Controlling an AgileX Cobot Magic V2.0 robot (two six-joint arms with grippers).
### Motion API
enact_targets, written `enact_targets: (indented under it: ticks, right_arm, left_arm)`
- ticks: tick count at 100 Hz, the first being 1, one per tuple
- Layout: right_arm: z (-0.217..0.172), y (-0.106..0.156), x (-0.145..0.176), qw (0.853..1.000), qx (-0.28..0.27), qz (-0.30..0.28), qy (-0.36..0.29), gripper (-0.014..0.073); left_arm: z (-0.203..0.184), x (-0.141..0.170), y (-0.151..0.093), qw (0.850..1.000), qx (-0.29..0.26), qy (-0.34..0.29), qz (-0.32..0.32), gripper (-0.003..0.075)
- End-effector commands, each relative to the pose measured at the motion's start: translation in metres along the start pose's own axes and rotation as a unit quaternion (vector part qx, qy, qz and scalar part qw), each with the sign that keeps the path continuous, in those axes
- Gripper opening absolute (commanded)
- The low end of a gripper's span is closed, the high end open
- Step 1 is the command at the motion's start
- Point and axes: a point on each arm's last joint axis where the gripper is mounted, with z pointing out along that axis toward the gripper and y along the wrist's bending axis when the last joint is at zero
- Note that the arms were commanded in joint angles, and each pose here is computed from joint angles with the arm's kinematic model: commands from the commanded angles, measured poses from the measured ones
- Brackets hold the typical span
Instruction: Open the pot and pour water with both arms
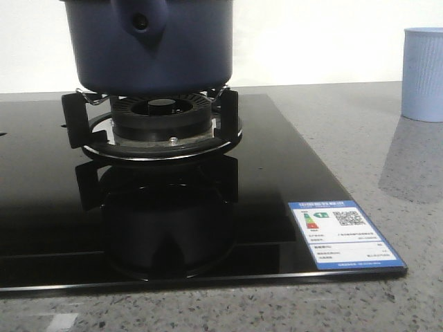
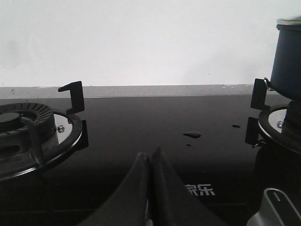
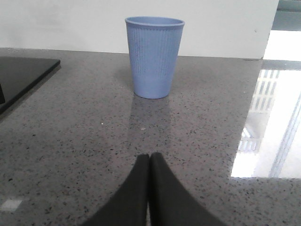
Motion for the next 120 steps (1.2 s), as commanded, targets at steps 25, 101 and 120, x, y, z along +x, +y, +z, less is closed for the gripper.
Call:
enact_targets:
  ticks: [25,101,120]
  right_arm:
    - [-0.0001,-0.0004,-0.0002,0.999,0.006,-0.003,-0.04,-0.0057]
    - [-0.0001,-0.0004,-0.0005,0.999,0.006,-0.003,-0.041,-0.0057]
    - [-0.0001,0.0002,-0.0007,0.998,0.001,0.045,-0.042,-0.0057]
  left_arm:
    - [-0.0022,-0.0055,0.0002,0.999,-0.001,-0.047,-0.004,-0.002]
    - [-0.0025,-0.0076,0.0002,0.998,-0.001,-0.059,-0.004,-0.002]
    - [-0.0026,-0.0088,0.0002,0.998,-0.001,-0.066,-0.005,-0.002]
